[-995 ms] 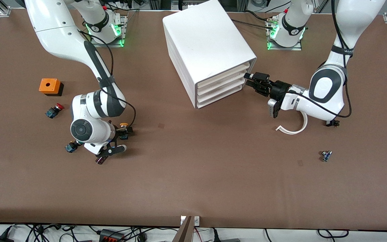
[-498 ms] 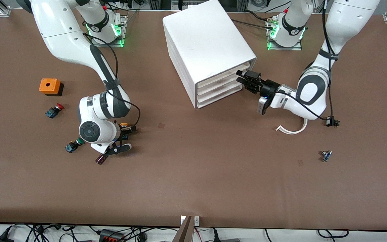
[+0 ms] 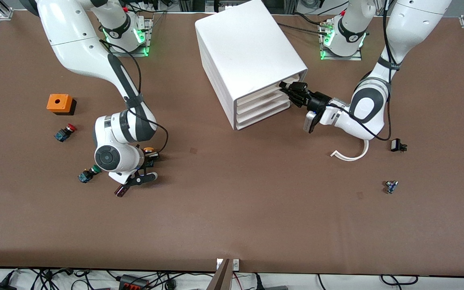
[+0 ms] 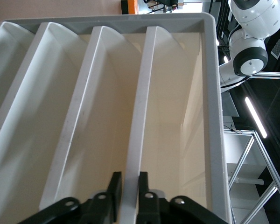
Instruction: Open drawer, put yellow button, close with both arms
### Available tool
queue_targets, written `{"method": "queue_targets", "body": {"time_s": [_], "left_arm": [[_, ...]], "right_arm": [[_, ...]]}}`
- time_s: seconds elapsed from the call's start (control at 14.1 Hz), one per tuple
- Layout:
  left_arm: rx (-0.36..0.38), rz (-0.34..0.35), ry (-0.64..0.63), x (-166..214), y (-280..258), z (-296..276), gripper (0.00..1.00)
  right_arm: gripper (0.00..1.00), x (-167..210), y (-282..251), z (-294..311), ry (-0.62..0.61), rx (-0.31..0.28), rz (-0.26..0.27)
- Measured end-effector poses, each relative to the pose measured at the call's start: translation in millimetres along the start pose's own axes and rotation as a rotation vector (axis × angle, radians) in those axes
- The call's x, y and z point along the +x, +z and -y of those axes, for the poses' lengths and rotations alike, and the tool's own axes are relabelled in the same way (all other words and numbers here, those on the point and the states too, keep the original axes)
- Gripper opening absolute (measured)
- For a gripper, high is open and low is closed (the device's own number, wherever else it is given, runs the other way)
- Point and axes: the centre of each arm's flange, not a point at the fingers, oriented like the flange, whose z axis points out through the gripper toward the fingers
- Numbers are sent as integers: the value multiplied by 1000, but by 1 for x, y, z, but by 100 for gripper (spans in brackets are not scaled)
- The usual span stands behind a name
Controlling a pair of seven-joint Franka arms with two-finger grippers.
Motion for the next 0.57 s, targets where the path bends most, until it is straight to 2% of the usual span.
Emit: {"method": "queue_targets", "body": {"time_s": [0.21,0.57], "left_arm": [[-1,-5,23,1,-2,-2,15],[43,-52,54,14,-31,-7,15]], "right_arm": [[41,10,-31,3,-5,1,-59],[41,12,-140,12,-21,8,-182]]}}
